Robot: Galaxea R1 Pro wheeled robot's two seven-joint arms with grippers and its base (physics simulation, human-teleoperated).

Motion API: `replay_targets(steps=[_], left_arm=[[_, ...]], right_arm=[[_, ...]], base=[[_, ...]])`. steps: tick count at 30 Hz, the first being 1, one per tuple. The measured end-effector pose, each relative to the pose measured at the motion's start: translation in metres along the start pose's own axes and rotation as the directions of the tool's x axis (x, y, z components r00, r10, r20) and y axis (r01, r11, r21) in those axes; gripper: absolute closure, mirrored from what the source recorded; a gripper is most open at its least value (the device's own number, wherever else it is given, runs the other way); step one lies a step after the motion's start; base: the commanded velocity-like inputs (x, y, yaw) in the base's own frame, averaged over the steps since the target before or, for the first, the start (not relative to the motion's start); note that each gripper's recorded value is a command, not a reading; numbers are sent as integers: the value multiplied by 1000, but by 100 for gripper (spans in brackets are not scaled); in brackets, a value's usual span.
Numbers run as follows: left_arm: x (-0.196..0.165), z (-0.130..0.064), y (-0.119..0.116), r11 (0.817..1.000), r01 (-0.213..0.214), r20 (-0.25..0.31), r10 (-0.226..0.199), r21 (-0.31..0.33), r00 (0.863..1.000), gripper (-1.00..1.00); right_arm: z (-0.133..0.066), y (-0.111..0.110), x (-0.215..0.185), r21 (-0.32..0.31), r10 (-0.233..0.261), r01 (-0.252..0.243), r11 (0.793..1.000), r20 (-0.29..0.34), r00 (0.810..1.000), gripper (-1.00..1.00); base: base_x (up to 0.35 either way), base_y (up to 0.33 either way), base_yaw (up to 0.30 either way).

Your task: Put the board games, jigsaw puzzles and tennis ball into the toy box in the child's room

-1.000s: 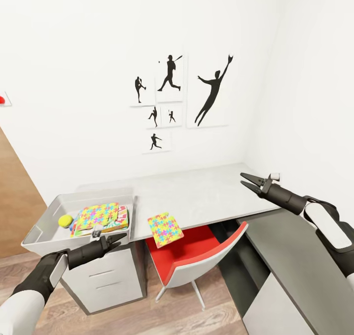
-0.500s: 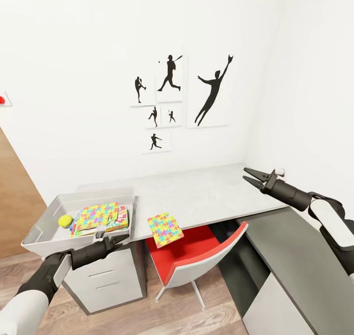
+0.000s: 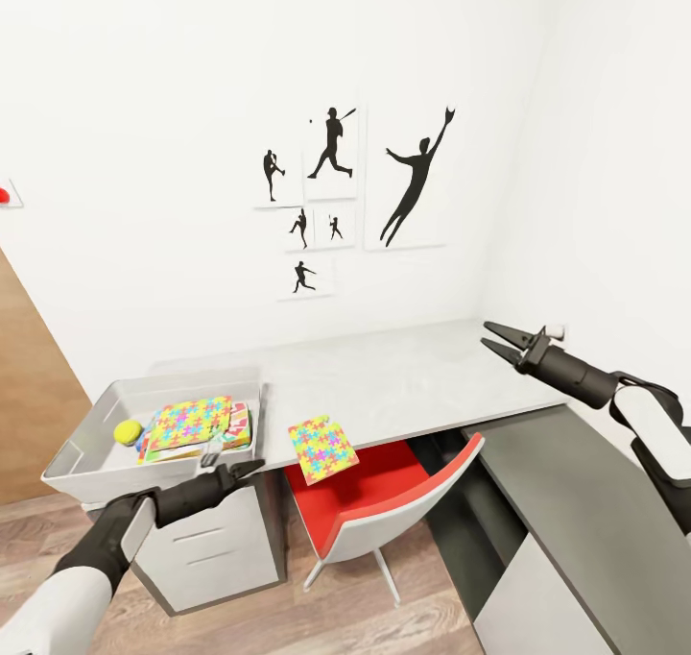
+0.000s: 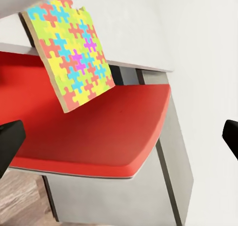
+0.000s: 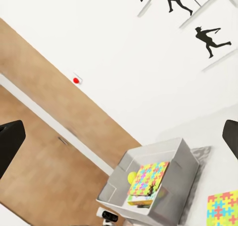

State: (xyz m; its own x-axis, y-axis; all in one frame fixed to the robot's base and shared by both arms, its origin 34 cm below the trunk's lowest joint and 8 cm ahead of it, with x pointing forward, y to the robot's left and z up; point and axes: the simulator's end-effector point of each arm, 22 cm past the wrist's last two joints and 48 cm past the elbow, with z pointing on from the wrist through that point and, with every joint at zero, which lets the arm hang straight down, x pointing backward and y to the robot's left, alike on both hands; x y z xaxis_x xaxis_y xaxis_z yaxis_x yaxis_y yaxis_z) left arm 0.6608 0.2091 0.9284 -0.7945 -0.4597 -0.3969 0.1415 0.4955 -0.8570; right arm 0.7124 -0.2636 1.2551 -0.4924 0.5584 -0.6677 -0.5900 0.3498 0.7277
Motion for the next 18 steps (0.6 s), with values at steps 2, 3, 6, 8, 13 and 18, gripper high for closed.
replay_targets(steps=[2,3,6,8,13,18], left_arm=[[1,2,1,1000,1,0,-1,-5,1000,-100],[1,2,2,1000,1,0,-1,-11,1000,-100],[4,6,6,999,4,-2,-4,-36,1000,-100],[8,12,9,998,8,-5,-9,-63,1000,-100],[11,19,15,994,2,-1,-2,-105,1000,-100],[7,24,18,993,-32,27,36,-117,999,-100]], right_arm=[[0,0,-2,0,-2,2,1000,2,1000,-100],[-1,1,-2,0,-3,3,1000,2,1000,-100],[-1,1,-3,0,-3,3,1000,1,1000,-100],[-1,1,-3,-1,-1,1,1000,-1,1000,-100],[0,2,-3,-1,1,-1,1000,-3,1000,-100],[0,1,-3,-2,0,0,1000,-3,1000,-100]], base=[[0,0,0],[0,0,0],[0,0,0],[0,0,0],[0,0,0],[0,0,0]])
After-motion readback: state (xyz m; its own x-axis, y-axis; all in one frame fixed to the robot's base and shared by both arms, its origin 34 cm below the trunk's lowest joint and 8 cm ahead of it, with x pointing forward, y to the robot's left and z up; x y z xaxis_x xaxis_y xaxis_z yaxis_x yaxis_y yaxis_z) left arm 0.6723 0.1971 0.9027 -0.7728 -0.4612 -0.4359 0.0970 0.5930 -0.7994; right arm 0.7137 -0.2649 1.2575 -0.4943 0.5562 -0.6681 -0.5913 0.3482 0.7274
